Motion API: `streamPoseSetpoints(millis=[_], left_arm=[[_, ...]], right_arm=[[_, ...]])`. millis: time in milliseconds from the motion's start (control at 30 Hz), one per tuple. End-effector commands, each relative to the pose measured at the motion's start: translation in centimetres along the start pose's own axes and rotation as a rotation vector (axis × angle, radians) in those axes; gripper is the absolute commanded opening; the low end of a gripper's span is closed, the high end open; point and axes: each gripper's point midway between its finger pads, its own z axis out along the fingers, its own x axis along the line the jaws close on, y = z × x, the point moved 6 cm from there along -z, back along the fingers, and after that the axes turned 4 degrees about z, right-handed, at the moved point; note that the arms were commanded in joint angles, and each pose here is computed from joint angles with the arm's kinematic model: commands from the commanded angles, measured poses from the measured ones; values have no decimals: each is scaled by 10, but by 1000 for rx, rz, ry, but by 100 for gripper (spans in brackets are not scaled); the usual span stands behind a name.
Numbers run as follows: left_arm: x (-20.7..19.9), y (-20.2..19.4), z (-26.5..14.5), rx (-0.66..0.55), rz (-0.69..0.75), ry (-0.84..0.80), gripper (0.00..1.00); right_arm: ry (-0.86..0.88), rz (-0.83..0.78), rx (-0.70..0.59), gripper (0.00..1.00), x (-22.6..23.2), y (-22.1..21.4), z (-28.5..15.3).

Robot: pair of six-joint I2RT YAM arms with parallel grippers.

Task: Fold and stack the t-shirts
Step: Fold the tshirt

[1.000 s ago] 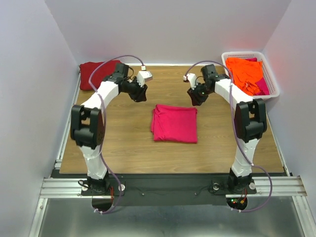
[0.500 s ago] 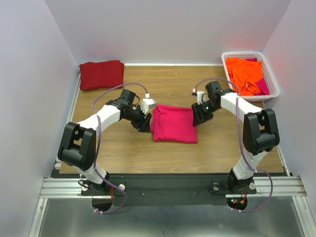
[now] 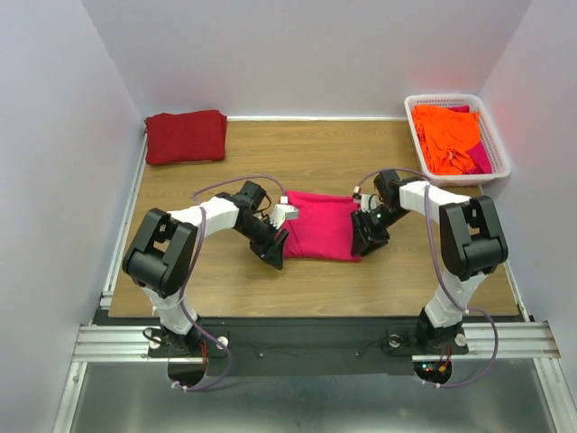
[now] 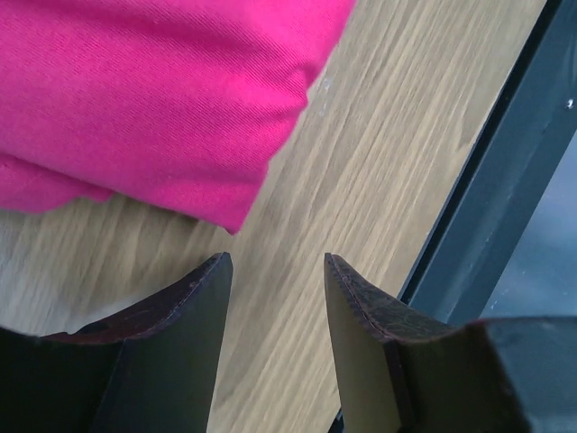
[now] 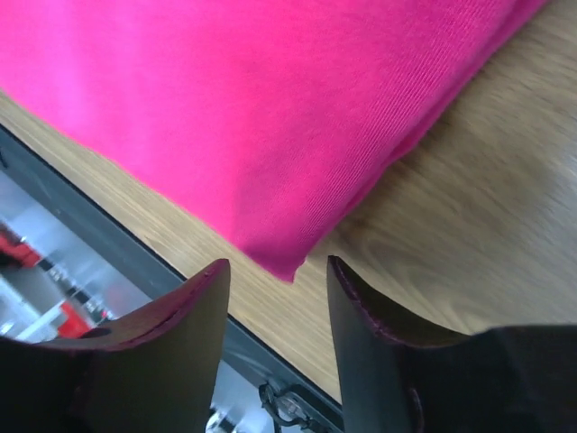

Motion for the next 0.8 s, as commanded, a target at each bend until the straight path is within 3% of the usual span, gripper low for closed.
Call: streamPoseSetpoints(millis=[0, 200, 333, 400, 567, 667, 767], left_arm=[[-4, 9, 2, -30, -27, -54, 56], [3, 26, 4, -79, 2, -37, 52], [6, 28, 7, -71, -5, -37, 41], [7, 32, 5, -87, 9, -20, 33], [9, 30, 1, -64, 13, -7, 0], [13, 23, -12, -42, -3, 21, 0], [15, 19, -28, -35, 1, 56, 0]], right_arm=[[54, 29, 47, 51, 0, 0, 11], [57, 32, 52, 45, -2, 3, 13], [55, 32, 50, 37, -3, 5, 14], [53, 27, 47, 31, -4, 8, 13], [41, 28, 17, 14, -6, 17, 7], [12, 9, 4, 2, -8, 20, 0], [-11, -4, 15, 1, -10, 18, -6]])
